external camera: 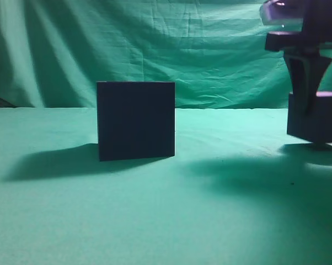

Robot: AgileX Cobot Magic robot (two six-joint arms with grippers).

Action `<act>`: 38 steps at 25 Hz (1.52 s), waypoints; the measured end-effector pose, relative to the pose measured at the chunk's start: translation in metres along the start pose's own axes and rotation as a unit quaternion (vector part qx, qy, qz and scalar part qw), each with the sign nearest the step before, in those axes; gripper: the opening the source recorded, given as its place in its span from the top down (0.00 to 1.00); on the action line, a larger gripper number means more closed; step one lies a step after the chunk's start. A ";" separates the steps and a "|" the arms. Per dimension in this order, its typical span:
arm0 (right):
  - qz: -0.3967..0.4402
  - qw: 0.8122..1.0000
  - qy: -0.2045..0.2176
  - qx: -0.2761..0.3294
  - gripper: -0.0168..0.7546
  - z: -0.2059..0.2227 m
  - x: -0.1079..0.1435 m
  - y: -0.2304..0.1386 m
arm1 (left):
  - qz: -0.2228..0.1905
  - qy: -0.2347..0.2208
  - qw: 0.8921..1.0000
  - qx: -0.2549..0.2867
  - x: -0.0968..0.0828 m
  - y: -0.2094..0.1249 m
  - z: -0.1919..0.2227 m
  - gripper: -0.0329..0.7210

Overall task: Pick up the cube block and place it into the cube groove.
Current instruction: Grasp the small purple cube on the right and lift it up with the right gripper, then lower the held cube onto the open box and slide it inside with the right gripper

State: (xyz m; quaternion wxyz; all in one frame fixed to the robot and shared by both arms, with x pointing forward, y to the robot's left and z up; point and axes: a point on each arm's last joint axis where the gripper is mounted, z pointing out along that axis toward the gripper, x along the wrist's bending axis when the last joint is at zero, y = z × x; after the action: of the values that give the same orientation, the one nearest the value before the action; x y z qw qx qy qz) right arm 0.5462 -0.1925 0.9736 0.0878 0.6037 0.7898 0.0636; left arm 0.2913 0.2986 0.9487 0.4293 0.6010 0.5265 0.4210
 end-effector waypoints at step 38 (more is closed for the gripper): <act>-0.081 0.992 0.092 -0.036 0.42 -0.077 0.180 0.040 | 0.000 0.000 1.000 0.000 0.000 0.000 0.000 0.96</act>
State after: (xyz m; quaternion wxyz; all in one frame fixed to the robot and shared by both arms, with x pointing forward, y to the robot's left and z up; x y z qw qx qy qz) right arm 0.5216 -0.0077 1.0455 0.0411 0.5258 0.8379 0.1404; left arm 0.2913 0.2986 0.9487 0.4293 0.6010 0.5265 0.4210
